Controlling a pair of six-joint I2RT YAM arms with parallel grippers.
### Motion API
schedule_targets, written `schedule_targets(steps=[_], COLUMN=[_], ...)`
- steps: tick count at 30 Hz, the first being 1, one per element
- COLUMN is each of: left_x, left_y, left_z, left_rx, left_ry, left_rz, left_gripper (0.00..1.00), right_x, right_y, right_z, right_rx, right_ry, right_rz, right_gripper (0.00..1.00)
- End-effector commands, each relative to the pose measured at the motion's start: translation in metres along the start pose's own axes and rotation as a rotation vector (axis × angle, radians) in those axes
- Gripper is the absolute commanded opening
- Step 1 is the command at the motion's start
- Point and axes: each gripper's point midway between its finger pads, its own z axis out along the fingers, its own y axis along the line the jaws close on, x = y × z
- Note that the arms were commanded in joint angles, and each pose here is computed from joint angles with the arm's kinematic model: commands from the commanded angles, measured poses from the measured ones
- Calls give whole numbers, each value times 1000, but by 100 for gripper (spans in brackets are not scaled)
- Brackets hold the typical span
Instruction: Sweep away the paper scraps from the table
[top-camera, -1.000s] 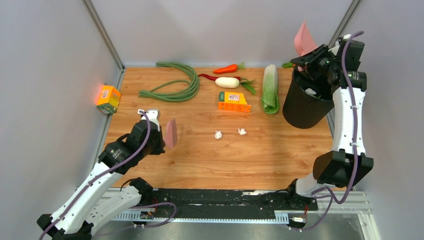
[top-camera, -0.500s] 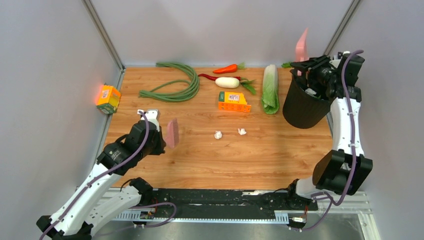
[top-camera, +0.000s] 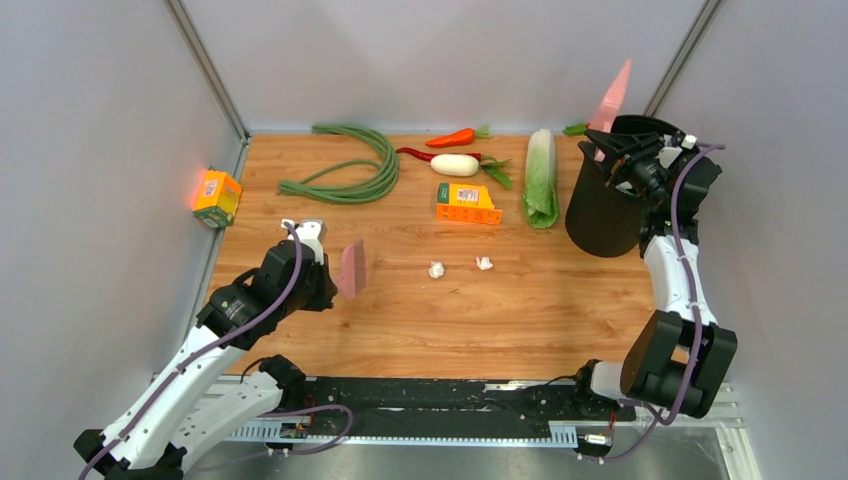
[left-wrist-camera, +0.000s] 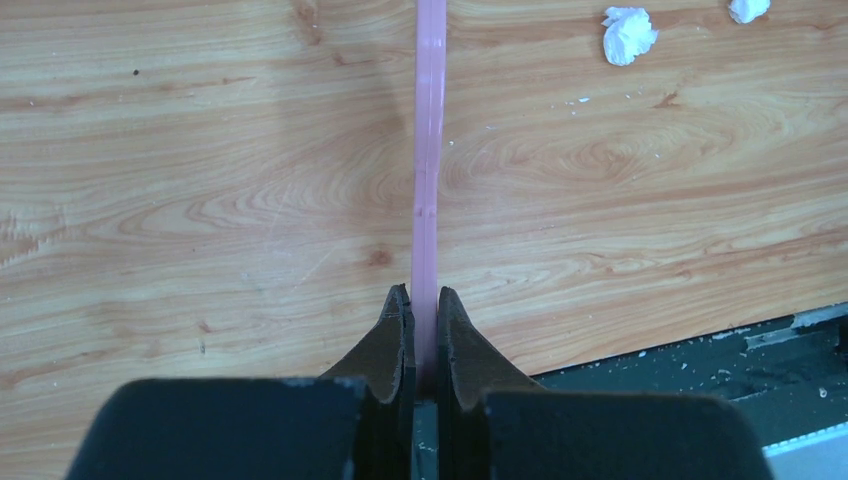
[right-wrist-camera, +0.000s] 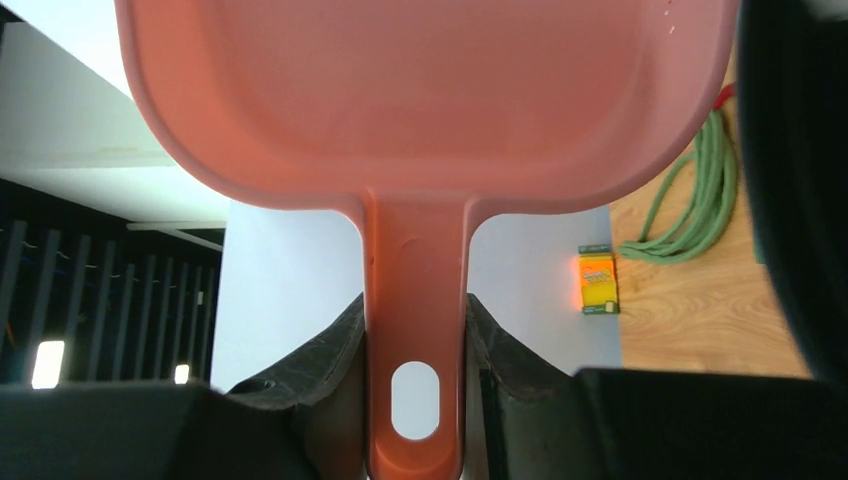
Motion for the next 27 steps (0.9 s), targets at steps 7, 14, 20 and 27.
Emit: schedule_targets(steps=[7,14,20,27], left_x=[-7,-6,-8,-19], left_y=[-14,-18,-12,-43], left_z=[-2,-4,-2,-5], left_rx=[79,94,58,189], left_ry=[-31,-30,-41,-32], left_rz=[32,49,35,27], left_gripper=[0,0,0,0], right_x=[20,32,42,83], right_y=[77,96,77,35], right_z=[-34,-40,-36,-47], right_rx=[-246,-215,-34,219], right_ry=[-69,-78,-1,49], right_rz=[50,-38,-222,-371], right_gripper=[0,0,0,0])
